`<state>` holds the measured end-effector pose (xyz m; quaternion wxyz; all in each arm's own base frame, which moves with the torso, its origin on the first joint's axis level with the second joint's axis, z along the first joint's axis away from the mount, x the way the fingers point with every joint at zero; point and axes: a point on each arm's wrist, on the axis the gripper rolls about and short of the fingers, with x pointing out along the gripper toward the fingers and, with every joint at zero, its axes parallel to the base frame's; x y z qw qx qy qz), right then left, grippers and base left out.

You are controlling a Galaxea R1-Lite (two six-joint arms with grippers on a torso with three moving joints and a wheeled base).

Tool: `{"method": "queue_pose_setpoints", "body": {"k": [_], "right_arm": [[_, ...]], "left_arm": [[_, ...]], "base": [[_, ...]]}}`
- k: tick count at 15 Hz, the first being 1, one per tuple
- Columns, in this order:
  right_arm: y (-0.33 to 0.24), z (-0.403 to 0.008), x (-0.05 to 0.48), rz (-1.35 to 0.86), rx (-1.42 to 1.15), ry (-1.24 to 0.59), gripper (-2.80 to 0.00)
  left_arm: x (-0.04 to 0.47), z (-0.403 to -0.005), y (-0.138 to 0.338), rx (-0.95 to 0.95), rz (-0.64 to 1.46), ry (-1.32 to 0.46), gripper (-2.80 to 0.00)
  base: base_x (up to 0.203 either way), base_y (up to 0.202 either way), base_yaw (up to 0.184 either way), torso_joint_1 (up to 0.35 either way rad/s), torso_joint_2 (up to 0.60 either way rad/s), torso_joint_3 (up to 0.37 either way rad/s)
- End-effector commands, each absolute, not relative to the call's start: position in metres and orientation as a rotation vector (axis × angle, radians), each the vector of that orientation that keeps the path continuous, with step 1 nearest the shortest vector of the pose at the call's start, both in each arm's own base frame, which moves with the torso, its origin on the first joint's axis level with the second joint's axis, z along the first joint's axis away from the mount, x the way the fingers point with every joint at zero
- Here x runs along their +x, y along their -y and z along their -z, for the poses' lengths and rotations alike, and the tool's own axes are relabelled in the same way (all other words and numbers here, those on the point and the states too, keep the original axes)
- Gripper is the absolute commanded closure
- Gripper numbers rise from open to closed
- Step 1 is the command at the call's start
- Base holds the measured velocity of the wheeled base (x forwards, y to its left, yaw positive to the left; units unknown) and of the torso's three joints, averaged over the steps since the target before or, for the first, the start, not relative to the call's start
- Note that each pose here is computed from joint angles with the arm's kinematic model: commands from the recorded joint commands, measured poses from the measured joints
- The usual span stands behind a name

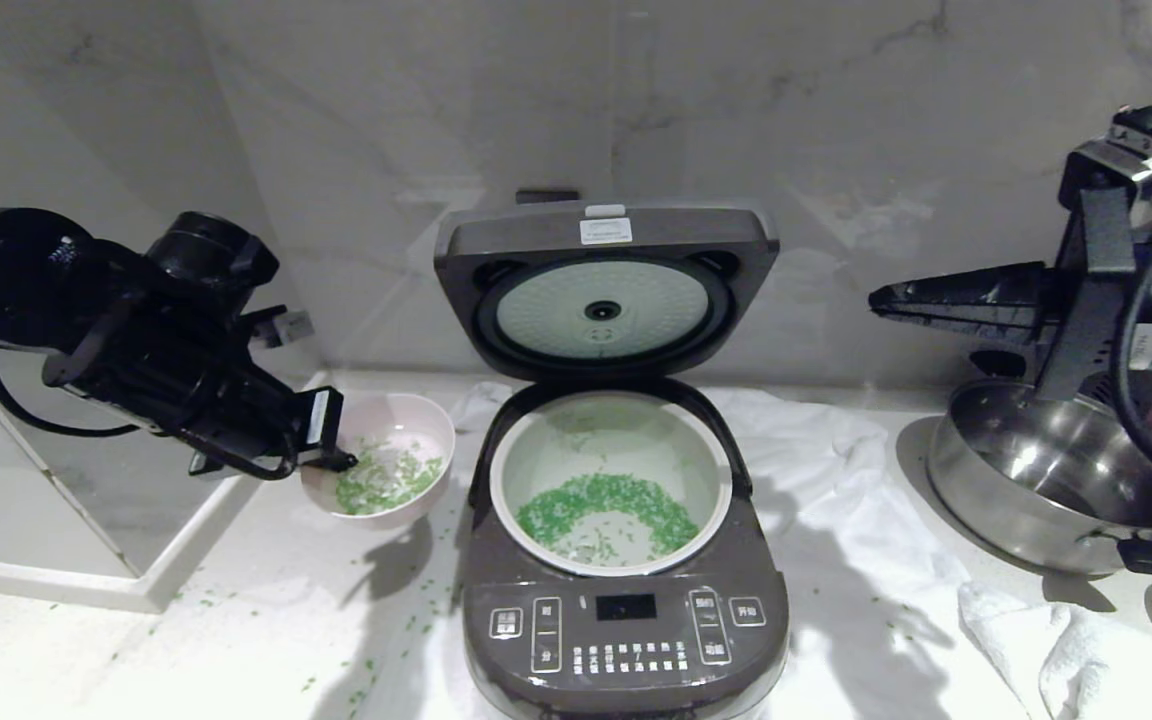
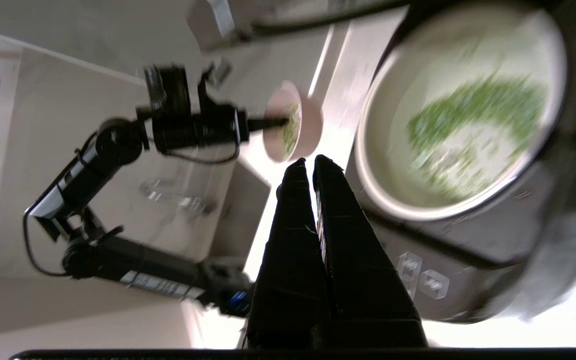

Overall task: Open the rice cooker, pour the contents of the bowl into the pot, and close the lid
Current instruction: Pour the water from the bowl into the rice cooker

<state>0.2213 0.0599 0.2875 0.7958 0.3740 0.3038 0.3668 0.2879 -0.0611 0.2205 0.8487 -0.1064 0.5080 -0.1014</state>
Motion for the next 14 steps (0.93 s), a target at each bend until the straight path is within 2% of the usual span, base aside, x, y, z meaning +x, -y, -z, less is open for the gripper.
{"method": "queue_pose_setpoints", "body": {"k": [1,4,8,14], "right_arm": [[-0.075,-0.268,0.243,-0.79,0.822,-0.76,0.0],[-0.083,-0.253,0.276,-0.76,0.834,-0.818,0.0],[-0.091,-0.259,0.317,-0.75,0.825,-0.818,0.0],[-0.091,-0.267,0.347,-0.734,0.813,-0.816,0.0]], "left_arm": [[0.287,-0.221,0.061,-0.226,0.213,-1.072,0.0],[0.288,-0.22,0.062,-0.202,0.178,-1.067,0.0],[0.284,-0.224,0.061,-0.199,0.177,-1.059,0.0],[0.284,-0.233,0.061,-0.199,0.184,-1.031,0.0]], "base": [[0.0,0.0,0.0,0.0,0.0,0.0],[0.0,0.0,0.0,0.0,0.0,0.0],[0.0,0.0,0.0,0.0,0.0,0.0],[0.0,0.0,0.0,0.0,0.0,0.0]]}}
